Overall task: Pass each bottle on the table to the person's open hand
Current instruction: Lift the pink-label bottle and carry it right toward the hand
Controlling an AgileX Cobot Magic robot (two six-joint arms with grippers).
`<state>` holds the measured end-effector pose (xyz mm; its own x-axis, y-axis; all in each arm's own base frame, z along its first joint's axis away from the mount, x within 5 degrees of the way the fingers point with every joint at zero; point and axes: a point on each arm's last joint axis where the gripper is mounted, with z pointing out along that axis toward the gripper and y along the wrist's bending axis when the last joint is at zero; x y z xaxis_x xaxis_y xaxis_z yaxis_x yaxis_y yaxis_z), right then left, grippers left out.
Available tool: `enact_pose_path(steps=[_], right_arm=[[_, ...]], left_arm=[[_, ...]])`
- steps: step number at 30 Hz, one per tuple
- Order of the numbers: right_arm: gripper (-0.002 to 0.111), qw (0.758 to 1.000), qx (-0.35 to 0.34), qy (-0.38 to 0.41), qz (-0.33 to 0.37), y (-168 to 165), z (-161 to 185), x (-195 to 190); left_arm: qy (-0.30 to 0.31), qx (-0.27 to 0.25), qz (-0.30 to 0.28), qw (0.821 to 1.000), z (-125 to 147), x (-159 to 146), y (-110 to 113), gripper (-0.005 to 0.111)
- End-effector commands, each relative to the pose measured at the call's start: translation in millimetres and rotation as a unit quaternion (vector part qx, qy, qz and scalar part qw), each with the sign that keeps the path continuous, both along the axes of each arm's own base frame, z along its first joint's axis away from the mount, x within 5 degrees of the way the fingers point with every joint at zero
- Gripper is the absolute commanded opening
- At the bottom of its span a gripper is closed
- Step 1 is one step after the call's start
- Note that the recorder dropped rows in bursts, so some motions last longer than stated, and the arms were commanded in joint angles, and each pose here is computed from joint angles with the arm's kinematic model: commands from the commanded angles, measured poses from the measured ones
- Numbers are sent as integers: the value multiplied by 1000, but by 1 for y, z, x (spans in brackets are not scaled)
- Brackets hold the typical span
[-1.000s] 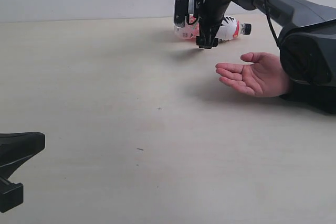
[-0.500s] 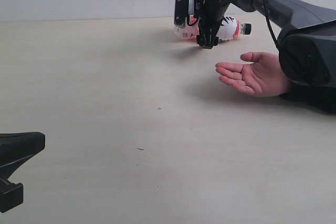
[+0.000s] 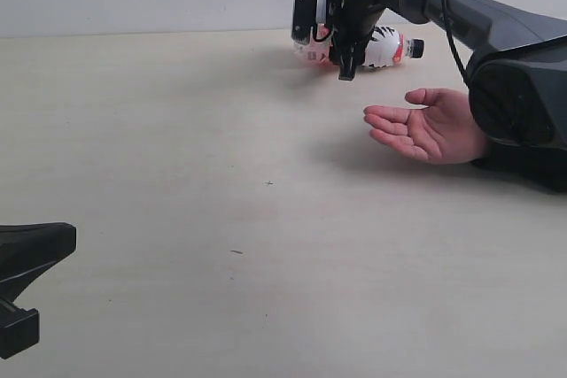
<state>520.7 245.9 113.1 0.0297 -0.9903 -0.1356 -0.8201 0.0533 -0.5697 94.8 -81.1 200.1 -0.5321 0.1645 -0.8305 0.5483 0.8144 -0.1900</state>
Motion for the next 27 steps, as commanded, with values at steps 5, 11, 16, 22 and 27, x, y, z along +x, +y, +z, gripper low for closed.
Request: enact_pose_path(steps=[5,11,16,22,27], right_arm=[[30,1000,9,-7,-6,1,2,1],[0,1000,8,-4,-6,1,0,1],[0,1000,7,-12,-16,0,4,2],[0,994,58,-28,-89,-3,39,1],[0,984,91,-32,-147,-9,78,-5]], left_arm=[[-4,-5,1,1000,1,0,0,0],[-4,-5,1,1000,1,0,0,0],[-4,-5,1,1000,1,0,0,0],[-4,-5,1,1000,1,0,0,0],[-4,-5,1,1000,1,0,0,0]])
